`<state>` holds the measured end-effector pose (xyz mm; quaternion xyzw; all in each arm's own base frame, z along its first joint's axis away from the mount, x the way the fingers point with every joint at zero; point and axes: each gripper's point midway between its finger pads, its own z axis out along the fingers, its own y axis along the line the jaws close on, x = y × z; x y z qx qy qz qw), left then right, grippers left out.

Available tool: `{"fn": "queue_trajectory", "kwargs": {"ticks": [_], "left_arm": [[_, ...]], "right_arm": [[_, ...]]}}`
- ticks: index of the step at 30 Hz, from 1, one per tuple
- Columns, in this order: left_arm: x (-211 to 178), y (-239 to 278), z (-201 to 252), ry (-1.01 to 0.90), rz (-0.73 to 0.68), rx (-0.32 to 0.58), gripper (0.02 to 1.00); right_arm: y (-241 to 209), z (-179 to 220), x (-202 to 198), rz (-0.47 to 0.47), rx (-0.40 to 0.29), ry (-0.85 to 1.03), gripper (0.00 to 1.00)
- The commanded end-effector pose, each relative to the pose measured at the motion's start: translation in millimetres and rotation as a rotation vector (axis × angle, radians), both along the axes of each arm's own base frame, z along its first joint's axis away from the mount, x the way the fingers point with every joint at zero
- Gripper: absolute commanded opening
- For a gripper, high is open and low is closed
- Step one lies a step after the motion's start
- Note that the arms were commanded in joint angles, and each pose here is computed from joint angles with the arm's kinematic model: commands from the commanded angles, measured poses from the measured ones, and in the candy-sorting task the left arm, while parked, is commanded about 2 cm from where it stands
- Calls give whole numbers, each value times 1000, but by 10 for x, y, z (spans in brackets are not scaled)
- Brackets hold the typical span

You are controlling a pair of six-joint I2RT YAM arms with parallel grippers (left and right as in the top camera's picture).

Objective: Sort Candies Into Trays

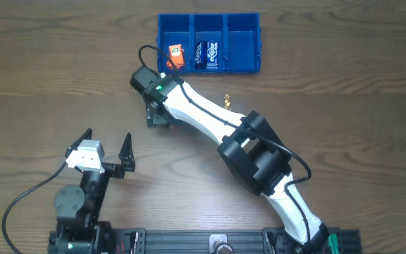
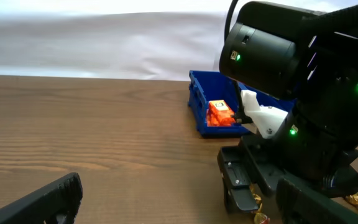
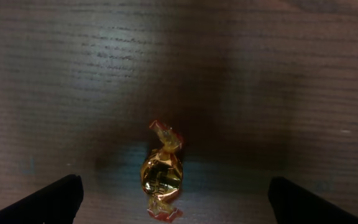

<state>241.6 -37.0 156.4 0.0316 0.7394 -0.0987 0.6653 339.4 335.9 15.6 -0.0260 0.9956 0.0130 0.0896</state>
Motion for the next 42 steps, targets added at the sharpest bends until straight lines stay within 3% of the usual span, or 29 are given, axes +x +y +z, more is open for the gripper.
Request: {"fn": "queue_trajectory", "kwargs": {"ticks": [1, 17, 21, 38, 42], "left_arm": [[-12, -40, -164, 46, -23, 4, 998], [-12, -40, -164, 46, -23, 4, 998], [-12, -40, -164, 46, -23, 4, 998], [-12, -40, -164, 46, -23, 4, 998], [-12, -40, -164, 46, -23, 4, 998]], "right_arm": [[-85, -89, 30, -60, -24, 2, 969], [-129, -172, 3, -64, -42, 10, 869], [-110, -183, 14, -63, -37, 6, 787], [-44, -227, 31, -46, -40, -22, 625], [-17, -225, 28, -35, -35, -27, 417]]}}
